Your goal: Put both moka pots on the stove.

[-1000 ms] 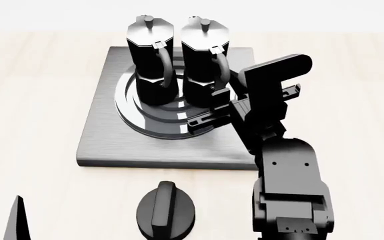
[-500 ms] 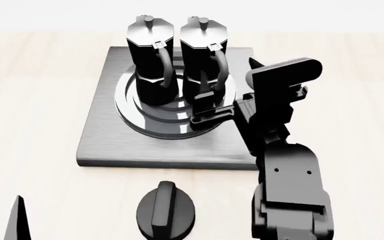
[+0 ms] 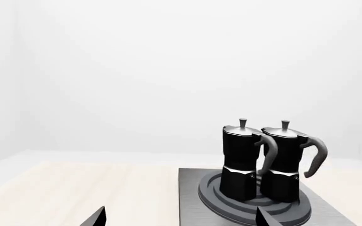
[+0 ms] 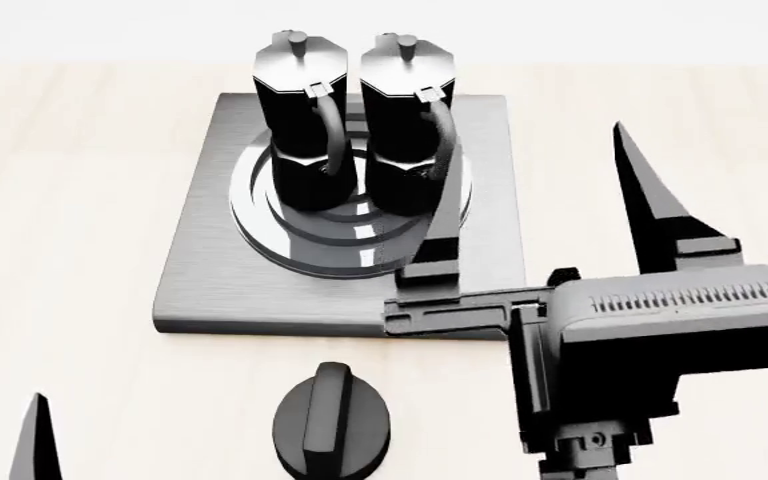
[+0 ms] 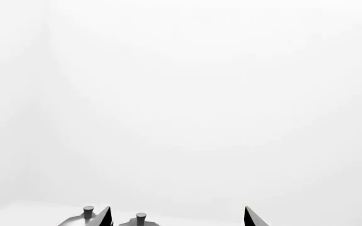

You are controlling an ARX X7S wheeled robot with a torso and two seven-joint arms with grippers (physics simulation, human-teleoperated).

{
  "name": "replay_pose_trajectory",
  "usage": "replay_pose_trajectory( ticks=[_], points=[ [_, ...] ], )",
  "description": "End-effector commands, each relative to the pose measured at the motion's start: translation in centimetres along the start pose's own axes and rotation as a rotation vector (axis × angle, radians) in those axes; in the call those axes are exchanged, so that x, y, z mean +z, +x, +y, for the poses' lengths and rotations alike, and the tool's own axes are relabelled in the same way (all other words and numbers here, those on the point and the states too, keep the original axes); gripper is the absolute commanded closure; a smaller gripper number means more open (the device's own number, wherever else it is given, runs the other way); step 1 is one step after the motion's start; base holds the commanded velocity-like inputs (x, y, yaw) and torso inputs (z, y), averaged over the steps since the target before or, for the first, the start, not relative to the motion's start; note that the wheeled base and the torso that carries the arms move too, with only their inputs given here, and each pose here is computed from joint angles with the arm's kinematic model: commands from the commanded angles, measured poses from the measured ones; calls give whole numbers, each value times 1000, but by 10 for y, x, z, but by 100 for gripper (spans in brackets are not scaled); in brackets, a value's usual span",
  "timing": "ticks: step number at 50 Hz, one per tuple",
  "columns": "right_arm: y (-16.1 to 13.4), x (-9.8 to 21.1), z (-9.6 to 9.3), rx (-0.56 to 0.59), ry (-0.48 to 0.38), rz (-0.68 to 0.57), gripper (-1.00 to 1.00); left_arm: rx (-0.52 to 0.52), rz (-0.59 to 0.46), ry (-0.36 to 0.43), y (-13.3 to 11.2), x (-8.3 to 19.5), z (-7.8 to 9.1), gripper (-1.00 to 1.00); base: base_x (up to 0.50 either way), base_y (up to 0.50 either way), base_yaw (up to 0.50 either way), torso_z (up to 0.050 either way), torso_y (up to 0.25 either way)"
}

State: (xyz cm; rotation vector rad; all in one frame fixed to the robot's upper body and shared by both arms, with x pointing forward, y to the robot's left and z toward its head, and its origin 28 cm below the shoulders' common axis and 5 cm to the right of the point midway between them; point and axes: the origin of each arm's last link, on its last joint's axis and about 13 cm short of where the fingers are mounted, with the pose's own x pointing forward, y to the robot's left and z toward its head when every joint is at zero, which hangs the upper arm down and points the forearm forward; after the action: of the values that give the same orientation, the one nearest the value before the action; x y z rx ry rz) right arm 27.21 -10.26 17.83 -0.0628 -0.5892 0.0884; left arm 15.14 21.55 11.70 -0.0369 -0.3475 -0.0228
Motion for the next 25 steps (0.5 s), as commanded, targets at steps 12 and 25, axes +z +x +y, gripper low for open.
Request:
replay_pose_trajectory(
  ticks=[12, 25],
  points=[
    [-94, 27, 10, -48, -20, 3, -100, 4, -8, 3, -1, 1, -1, -100, 0, 0, 0, 0, 0],
    [-110, 19, 12, -41, 0, 40, -100, 0, -5, 9, 0, -1, -2, -100, 0, 0, 0, 0, 0]
  ],
)
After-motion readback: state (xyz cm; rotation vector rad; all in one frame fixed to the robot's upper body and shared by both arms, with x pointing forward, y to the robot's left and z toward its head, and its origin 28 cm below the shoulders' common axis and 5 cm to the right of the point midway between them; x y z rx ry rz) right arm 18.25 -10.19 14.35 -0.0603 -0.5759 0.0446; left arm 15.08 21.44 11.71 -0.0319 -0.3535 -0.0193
